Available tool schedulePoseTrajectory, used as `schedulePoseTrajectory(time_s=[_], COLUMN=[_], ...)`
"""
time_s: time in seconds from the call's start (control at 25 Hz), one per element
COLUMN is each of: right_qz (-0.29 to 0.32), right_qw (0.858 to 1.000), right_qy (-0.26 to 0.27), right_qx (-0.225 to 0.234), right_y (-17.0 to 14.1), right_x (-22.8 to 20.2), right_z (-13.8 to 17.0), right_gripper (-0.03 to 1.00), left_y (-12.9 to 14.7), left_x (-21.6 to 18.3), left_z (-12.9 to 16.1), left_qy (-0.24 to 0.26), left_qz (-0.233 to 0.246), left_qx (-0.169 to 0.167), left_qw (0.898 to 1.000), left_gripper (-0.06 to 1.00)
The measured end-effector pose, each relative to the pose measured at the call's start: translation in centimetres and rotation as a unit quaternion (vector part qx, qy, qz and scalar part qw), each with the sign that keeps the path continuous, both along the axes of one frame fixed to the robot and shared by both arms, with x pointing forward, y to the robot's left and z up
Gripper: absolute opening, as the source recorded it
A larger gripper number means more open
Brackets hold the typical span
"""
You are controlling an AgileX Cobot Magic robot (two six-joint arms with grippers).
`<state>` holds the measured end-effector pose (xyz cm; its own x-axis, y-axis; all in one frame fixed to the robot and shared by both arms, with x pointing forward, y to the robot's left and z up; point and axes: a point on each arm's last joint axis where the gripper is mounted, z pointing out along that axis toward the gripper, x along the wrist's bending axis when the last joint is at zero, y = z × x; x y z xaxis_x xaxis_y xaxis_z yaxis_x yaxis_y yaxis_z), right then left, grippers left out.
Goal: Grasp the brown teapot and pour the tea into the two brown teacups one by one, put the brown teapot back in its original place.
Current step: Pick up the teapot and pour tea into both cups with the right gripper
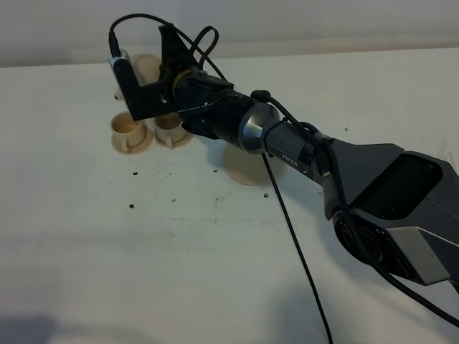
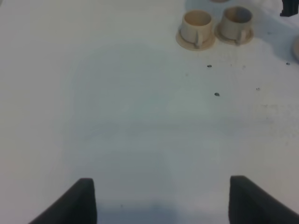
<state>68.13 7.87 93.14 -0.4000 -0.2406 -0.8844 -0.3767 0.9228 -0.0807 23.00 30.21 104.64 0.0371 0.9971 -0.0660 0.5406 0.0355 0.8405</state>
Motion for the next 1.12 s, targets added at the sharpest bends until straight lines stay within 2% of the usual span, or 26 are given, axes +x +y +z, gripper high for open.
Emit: schedulePoseTrajectory(time_s=[1.12], right_qz=[0.029], right_qw=[0.996], right_qy=[-0.049], right_qx=[-0.075], right_y=[-0.21], right_x=[0.19], right_z=[-0.07], right_gripper=[0.12], left_y=[0.00], left_x=[0.00], left_z=[0.00], left_qy=[0.000], left_qz=[0.000], left_qx=[0.000], left_qw=[1.000], left_gripper=[0.59])
